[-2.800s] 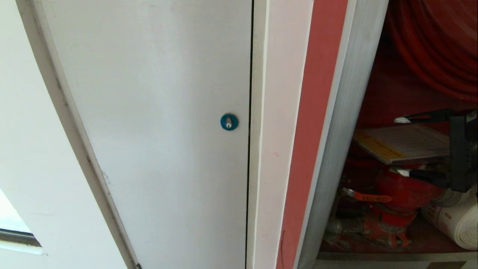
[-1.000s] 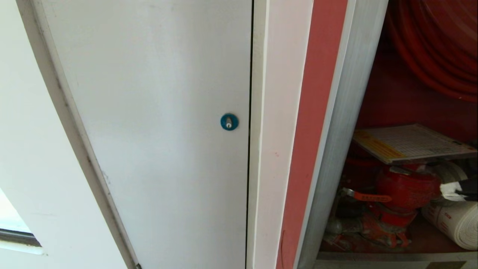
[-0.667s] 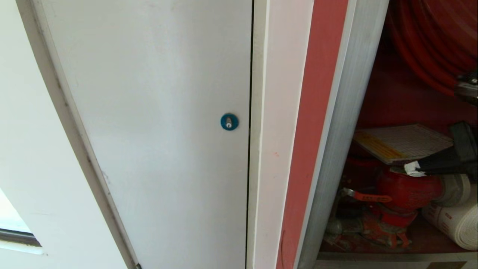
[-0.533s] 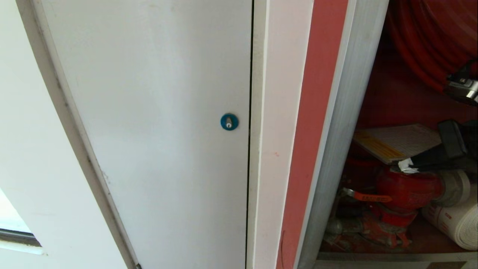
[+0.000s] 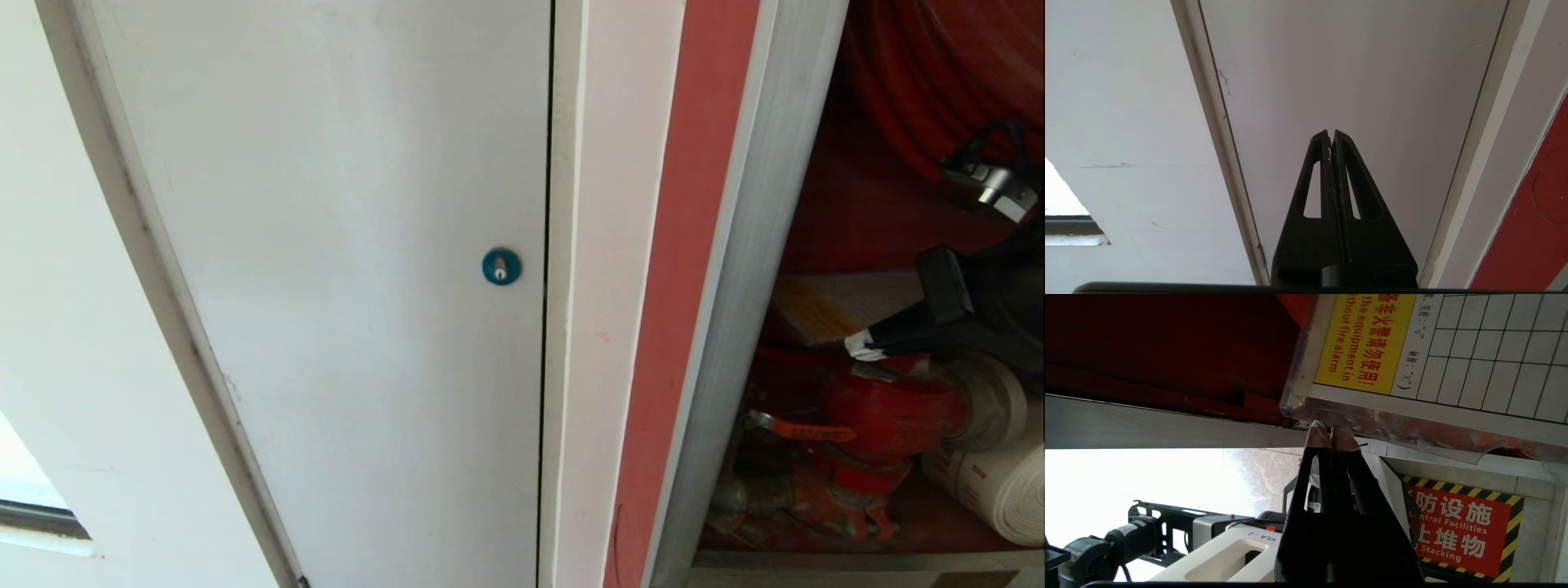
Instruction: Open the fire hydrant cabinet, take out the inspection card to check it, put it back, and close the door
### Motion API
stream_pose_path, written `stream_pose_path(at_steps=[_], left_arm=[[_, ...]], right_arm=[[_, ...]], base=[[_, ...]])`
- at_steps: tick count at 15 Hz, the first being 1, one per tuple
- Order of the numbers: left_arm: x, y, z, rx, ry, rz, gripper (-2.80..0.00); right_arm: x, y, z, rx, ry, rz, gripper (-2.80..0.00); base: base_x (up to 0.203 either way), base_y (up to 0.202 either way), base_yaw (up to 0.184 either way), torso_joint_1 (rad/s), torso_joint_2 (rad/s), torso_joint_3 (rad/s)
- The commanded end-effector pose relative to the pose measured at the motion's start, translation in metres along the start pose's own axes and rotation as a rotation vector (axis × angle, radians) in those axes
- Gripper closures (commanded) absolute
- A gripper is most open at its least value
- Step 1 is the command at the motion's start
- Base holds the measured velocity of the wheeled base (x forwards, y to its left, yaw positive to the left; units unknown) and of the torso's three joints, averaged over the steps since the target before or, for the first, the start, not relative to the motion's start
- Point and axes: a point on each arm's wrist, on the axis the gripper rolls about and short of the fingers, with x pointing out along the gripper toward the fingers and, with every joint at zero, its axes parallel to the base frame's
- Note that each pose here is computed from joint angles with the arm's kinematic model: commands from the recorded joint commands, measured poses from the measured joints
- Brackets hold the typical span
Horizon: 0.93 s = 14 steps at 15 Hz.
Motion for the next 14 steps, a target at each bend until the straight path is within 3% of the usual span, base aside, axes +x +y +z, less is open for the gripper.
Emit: stream_pose_path(at_steps=[1,6,14], left_arm=[[0.002,0.000,-0.008,0.000,0.027,-0.002,0.00],[0.002,0.000,-0.008,0.000,0.029,-0.002,0.00],[0.002,0.000,-0.008,0.000,0.028,-0.002,0.00]], right_arm=[[-0.004,0.000,-0.002,-0.001,-0.005,0.005,0.00],[-0.036,0.002,-0.031,-0.030,-0.037,0.041,0.00],[-0.114,-0.012,-0.112,-0.090,-0.225,0.119,0.00]], base=[[0.000,0.000,0.000,0.000,0.00,0.000],[0.000,0.000,0.000,0.000,0.00,0.000],[0.000,0.000,0.000,0.000,0.00,0.000]])
